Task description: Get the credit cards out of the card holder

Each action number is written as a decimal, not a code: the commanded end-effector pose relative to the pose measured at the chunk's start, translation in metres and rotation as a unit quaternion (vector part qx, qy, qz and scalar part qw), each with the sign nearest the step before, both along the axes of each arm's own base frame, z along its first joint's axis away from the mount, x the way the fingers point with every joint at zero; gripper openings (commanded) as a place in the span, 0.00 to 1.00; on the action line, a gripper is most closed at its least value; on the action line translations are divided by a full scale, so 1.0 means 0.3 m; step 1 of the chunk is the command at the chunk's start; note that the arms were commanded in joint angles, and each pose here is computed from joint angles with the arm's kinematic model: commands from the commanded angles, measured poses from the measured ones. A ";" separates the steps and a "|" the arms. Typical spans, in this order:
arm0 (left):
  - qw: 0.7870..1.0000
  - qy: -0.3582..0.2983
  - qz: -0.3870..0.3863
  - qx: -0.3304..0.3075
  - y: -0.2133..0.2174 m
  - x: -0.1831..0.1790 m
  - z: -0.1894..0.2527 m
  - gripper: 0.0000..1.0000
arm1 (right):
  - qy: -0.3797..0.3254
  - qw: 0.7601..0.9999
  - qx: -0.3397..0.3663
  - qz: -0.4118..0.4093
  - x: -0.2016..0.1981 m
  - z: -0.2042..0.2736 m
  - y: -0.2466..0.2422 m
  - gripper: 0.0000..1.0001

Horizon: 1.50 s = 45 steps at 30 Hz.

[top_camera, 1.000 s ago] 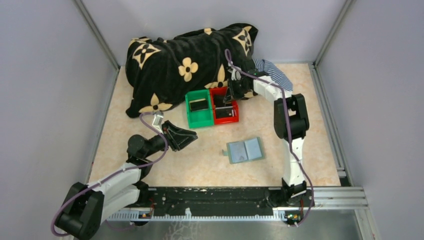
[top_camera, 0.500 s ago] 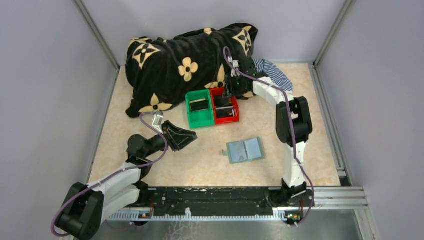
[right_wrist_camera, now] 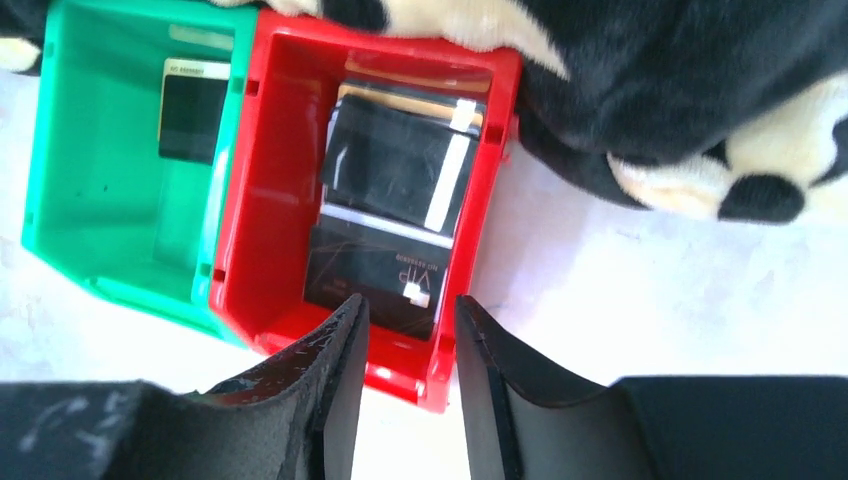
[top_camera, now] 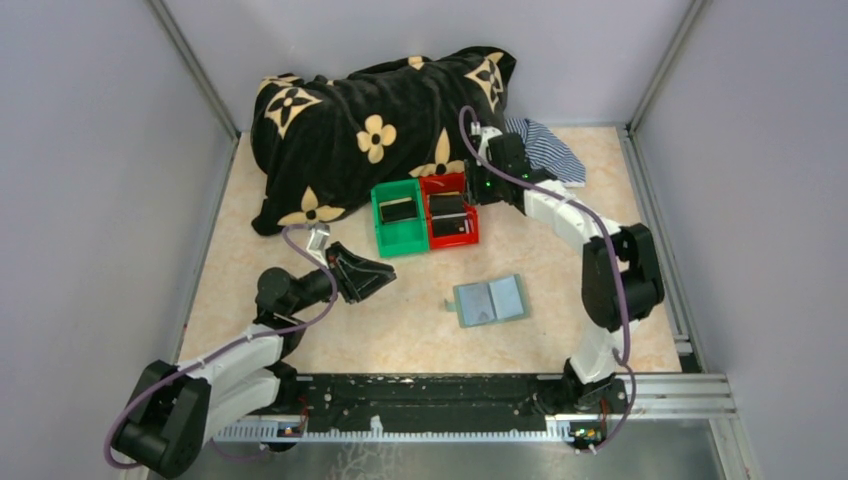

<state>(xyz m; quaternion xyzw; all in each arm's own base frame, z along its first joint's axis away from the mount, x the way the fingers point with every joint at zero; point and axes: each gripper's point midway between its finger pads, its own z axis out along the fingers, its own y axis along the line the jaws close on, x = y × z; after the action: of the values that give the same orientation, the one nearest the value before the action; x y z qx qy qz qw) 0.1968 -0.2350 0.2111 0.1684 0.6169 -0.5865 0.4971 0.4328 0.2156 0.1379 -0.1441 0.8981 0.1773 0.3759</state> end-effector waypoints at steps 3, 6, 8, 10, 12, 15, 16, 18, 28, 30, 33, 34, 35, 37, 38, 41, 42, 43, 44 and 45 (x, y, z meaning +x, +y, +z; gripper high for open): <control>1.000 -0.014 -0.017 0.006 -0.019 0.003 0.013 0.42 | -0.094 0.993 0.035 -0.064 -0.122 0.153 -0.086 0.37; 0.999 -0.010 -0.019 0.032 -0.072 -0.005 -0.006 0.49 | -0.112 0.987 0.037 -0.114 -0.219 0.164 -0.179 0.42; 0.997 -0.023 -0.024 0.065 -0.135 -0.020 -0.011 0.57 | -0.109 0.984 0.044 -0.134 -0.289 0.137 -0.221 0.49; 0.995 -0.037 -0.041 0.077 -0.194 -0.048 -0.003 0.63 | -0.095 0.984 0.061 -0.135 -0.363 0.096 -0.234 0.50; 0.996 -0.028 -0.063 0.055 -0.227 -0.074 0.005 0.63 | -0.070 0.986 0.087 -0.124 -0.444 0.043 -0.225 0.44; 0.996 -0.005 -0.081 0.043 -0.269 -0.094 -0.024 0.61 | -0.017 0.986 0.119 -0.114 -0.573 -0.091 -0.217 0.35; 0.996 0.003 -0.084 0.044 -0.286 -0.100 -0.038 0.60 | -0.005 0.985 0.130 -0.113 -0.608 -0.128 -0.216 0.31; 0.995 0.017 -0.083 0.055 -0.326 -0.106 -0.074 0.57 | 0.012 0.982 0.147 -0.115 -0.662 -0.193 -0.216 0.24; 0.988 0.092 -0.116 0.041 -0.548 -0.133 -0.212 0.50 | 0.048 0.979 0.152 -0.124 -0.749 -0.324 -0.231 0.00; 0.987 0.105 -0.116 0.041 -0.569 -0.132 -0.260 0.50 | 0.052 0.980 0.150 -0.119 -0.758 -0.333 -0.229 0.00; 0.987 0.129 -0.092 0.035 -0.556 -0.115 -0.315 0.49 | 0.059 0.980 0.153 -0.113 -0.770 -0.341 -0.224 0.00; 0.987 0.135 -0.079 0.045 -0.546 -0.108 -0.342 0.48 | 0.060 0.980 0.153 -0.113 -0.772 -0.344 -0.224 0.00; 0.987 0.139 -0.058 0.059 -0.535 -0.094 -0.372 0.48 | 0.059 0.980 0.154 -0.113 -0.773 -0.344 -0.224 0.00; 0.985 0.150 -0.019 0.081 -0.514 -0.067 -0.418 0.48 | 0.059 0.980 0.154 -0.112 -0.774 -0.346 -0.224 0.00; 0.983 0.159 -0.006 0.089 -0.508 -0.058 -0.436 0.48 | 0.059 0.980 0.155 -0.112 -0.773 -0.346 -0.223 0.00; 0.976 0.185 0.012 0.113 -0.519 -0.041 -0.479 0.48 | 0.063 0.980 0.157 -0.109 -0.775 -0.348 -0.217 0.00; 0.973 0.193 0.015 0.126 -0.525 -0.042 -0.498 0.48 | 0.063 0.980 0.156 -0.108 -0.774 -0.348 -0.217 0.00; 0.971 0.197 0.020 0.138 -0.530 -0.039 -0.515 0.48 | 0.063 0.980 0.155 -0.109 -0.774 -0.349 -0.218 0.00; 0.968 0.200 0.024 0.148 -0.535 -0.038 -0.529 0.48 | 0.063 0.980 0.155 -0.109 -0.773 -0.348 -0.218 0.00; 0.966 0.203 0.027 0.156 -0.539 -0.035 -0.541 0.48 | 0.063 0.980 0.154 -0.109 -0.774 -0.348 -0.219 0.00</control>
<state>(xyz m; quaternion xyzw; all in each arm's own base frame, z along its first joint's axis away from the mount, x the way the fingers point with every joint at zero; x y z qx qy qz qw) 0.1774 -0.3913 0.0608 0.1208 0.7666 -0.5287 0.3437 0.1940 0.1439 0.0235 0.0311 0.9026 0.2663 0.3367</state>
